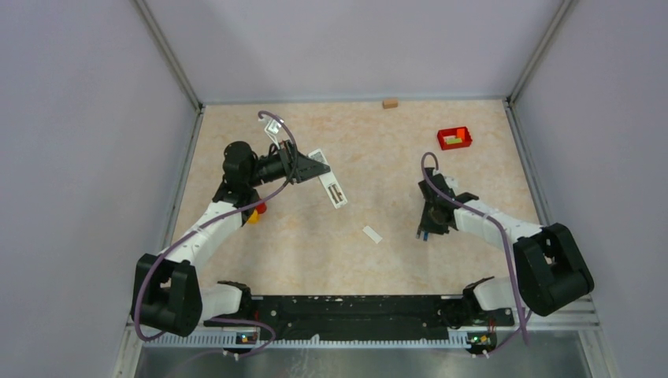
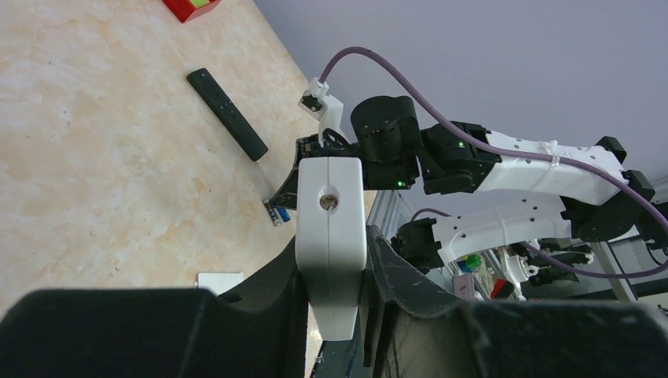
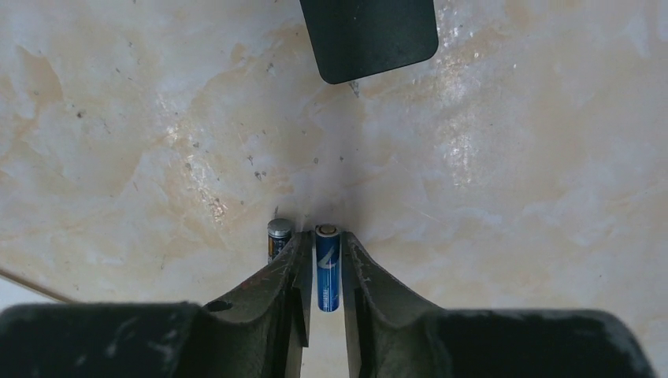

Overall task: Load the batteries into the remote control
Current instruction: Pick up the battery from the center of the board.

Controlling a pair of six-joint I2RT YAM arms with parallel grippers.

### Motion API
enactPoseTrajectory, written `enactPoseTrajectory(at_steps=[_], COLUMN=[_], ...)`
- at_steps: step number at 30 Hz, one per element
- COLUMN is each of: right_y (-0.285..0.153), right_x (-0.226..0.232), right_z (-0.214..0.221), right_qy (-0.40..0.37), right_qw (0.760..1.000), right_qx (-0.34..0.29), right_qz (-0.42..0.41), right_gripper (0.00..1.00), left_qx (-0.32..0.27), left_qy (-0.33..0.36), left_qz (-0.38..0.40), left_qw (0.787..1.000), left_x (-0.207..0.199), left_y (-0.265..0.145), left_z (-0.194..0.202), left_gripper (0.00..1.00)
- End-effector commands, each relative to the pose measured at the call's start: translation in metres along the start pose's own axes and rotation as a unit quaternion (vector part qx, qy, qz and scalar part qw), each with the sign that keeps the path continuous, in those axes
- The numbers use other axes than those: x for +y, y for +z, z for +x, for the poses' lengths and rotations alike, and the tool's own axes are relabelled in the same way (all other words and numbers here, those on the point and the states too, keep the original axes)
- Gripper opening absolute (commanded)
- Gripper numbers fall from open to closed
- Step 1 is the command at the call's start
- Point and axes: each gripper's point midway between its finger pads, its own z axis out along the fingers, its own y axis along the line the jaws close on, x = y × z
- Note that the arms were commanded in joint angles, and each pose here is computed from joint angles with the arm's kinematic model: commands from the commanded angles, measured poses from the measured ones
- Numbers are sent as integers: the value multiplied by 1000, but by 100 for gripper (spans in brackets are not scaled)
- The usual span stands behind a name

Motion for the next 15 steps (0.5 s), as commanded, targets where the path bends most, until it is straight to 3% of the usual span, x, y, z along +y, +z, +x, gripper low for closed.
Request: enactPoseTrajectory(at_steps=[1, 12, 15], right_y=[0, -5, -5], right_x=[-19, -14, -13], right_z=[9, 30, 30], right_qy=[-28, -29, -21], right_qw=[999, 997, 997], right_qx=[22, 67, 67], right_qz=[39, 14, 12], right_gripper=[24, 25, 18], left_qx=[-10, -9, -9], left_qy=[25, 16, 16], left_qz=[6, 1, 1], left_qw=[1000, 1000, 1000], left_x=[-5, -1, 0], left_y=[2, 3, 3], left_z=[-8, -6, -6], left_gripper=[0, 0, 0])
